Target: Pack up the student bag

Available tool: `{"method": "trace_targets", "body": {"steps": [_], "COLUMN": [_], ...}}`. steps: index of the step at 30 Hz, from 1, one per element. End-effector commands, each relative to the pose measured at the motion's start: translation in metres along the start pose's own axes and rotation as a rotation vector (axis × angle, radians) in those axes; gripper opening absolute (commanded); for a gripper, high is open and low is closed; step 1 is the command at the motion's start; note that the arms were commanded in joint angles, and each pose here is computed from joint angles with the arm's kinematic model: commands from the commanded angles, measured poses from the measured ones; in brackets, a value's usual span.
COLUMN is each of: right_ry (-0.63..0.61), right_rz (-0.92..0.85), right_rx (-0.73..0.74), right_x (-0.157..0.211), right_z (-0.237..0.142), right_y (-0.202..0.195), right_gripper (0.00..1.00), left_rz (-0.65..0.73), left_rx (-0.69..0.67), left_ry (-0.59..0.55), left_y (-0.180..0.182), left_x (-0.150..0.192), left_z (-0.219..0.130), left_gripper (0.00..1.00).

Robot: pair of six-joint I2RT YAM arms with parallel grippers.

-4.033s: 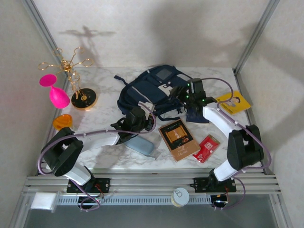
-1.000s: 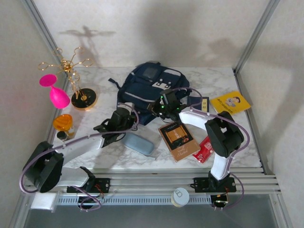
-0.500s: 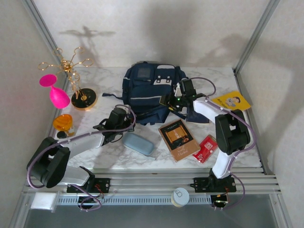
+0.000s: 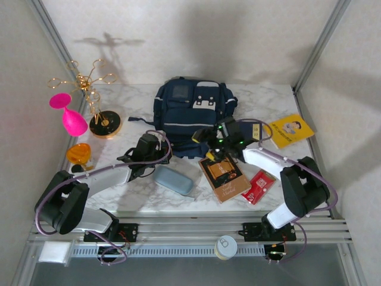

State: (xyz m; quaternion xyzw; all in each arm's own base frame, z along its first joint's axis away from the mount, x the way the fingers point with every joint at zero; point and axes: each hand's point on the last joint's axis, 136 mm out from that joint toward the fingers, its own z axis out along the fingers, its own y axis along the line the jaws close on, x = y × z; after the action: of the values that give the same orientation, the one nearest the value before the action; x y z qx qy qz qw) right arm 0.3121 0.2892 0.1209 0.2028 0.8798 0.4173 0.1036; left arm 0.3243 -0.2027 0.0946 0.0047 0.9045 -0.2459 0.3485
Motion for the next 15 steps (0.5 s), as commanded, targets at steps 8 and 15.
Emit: {"method": "trace_targets", "body": {"steps": [8, 15], "right_ry": [-0.137, -0.202], "right_rz": [0.427, 0.372], "right_rx": [-0.043, 0.001], "right_x": [-0.006, -0.029], "right_z": [0.074, 0.108], "right_y": [0.012, 0.009], "right_gripper": [0.99, 0.68], "left_rz": [0.049, 0.057], "left_rx": [0.06, 0.04], "left_ry": [-0.023, -0.015], "left_y": [-0.019, -0.016], "left_x": [-0.021, -0.022], "left_z": [0.001, 0.001], "left_gripper": [0.0, 0.0]}}
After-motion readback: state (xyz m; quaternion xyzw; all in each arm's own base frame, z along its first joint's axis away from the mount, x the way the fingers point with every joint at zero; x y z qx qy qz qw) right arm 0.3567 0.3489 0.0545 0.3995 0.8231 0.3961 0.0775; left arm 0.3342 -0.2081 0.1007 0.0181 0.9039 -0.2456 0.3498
